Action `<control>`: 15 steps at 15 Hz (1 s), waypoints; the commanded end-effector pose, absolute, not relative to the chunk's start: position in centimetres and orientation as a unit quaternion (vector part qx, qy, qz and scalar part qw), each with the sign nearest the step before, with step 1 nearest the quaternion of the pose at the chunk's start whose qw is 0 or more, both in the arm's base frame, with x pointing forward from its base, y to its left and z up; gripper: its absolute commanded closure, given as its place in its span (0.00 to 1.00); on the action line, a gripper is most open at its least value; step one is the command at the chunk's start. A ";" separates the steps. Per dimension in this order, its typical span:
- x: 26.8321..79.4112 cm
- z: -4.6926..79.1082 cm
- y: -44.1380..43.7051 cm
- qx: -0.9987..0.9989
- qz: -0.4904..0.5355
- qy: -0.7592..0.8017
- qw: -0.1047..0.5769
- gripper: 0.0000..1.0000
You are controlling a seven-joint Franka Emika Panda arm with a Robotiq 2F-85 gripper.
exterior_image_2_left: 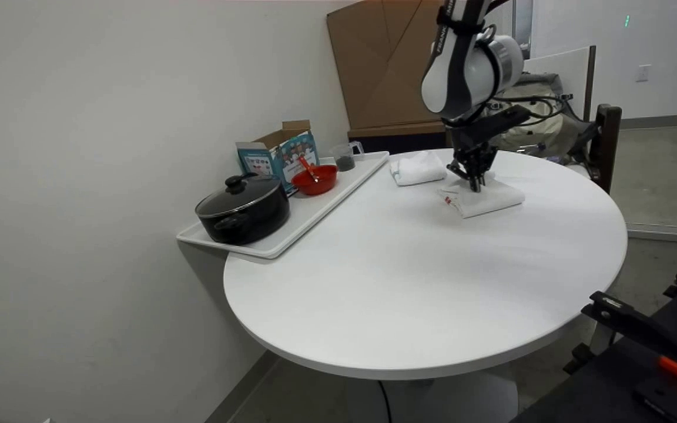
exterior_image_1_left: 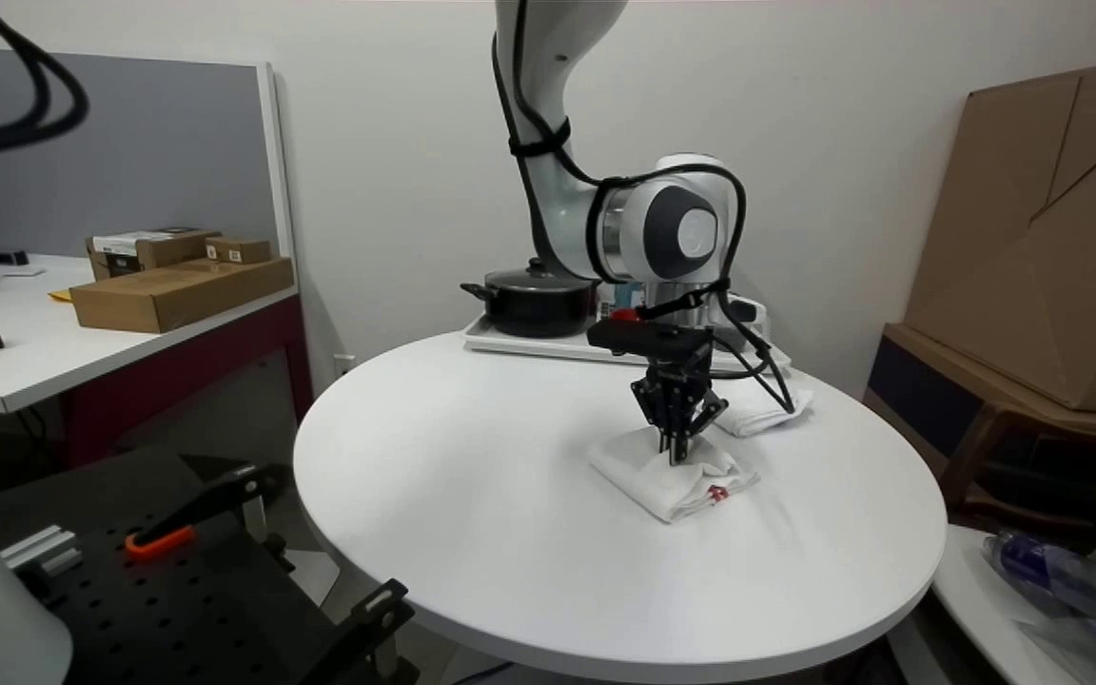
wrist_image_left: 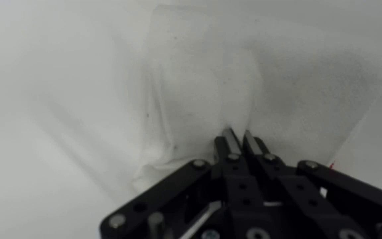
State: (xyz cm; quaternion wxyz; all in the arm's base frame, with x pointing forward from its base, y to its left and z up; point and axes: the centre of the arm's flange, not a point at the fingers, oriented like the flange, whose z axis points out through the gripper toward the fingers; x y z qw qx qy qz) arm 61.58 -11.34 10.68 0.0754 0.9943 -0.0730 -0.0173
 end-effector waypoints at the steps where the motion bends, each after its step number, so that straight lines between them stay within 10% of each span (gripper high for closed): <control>1: 67.6 11.9 -4.3 0.996 0.004 -0.043 0.075 0.95; 15: 51.8 6.9 17.2 0.962 -0.052 0.260 0.064 0.94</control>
